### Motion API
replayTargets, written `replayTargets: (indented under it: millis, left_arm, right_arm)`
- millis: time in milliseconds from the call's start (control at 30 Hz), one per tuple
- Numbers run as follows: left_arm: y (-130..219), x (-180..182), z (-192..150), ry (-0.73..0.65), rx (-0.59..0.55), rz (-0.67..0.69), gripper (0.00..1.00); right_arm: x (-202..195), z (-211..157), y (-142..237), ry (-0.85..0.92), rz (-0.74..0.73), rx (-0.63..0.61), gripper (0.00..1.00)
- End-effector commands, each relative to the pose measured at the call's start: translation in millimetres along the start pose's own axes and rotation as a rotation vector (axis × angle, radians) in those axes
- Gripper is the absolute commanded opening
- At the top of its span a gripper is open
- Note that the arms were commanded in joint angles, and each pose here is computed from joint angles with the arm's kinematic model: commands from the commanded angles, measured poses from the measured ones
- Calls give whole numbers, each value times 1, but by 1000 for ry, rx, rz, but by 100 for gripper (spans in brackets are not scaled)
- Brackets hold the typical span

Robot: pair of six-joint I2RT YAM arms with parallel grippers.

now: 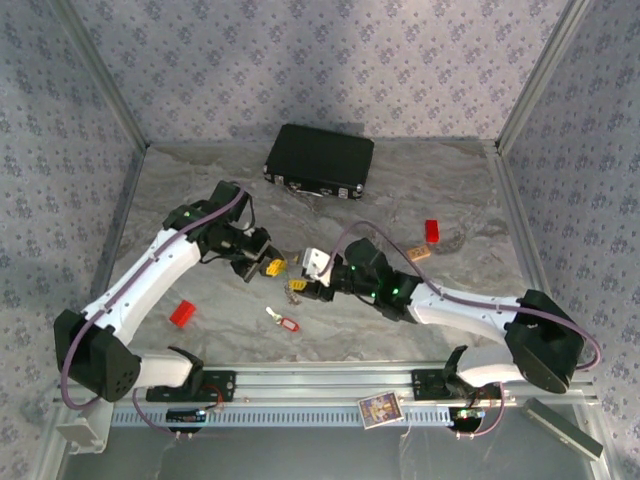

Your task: Put the keys on the keyring

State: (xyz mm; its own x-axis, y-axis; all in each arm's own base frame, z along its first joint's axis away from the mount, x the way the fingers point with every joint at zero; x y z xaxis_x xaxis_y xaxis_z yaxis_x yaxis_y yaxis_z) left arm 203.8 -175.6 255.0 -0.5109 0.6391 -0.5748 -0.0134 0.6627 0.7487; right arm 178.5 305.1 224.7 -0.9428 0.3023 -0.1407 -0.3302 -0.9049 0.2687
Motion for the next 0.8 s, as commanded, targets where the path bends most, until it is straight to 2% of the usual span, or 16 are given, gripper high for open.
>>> replayTargets:
  millis: [0, 167, 267, 433, 633, 767]
  left_arm:
    - [6, -1, -2, 39, -10, -37, 0]
    - [11, -4, 1, -46, -64, -28, 0]
    - [16, -8, 7, -199, -132, 10, 0]
    - [28, -17, 15, -576, -262, 130, 0]
    - [26, -23, 7, -1087, -356, 261, 0]
    - [23, -22, 2, -1330, -426, 283, 0]
  right_arm:
    - [-1, 8, -2, -76, -72, -51, 50]
    - [-8, -1, 7, -105, -145, -41, 50]
    - [-28, -9, 21, -157, -208, -3, 50]
    - [-61, -18, 49, -225, -310, 66, 50]
    - [-77, -24, 69, -246, -369, 129, 50]
    - [-80, -23, 74, -250, -373, 129, 50]
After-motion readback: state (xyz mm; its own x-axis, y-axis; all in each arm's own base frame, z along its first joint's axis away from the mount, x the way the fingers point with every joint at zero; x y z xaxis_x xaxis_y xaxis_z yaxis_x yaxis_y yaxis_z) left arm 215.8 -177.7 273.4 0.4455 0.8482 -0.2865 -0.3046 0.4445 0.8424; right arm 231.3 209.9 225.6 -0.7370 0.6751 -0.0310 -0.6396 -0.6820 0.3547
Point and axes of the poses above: each hand's point on the last joint's axis, 136 mm out from that joint toward the fingers, its own y axis back along the fingers, its own x axis along the line the jaws close on, z = x × y, the point moved 7 cm from there along y, back along the fingers, and after that the axes turned 6 degrees about -y, right-handed, at the moved point
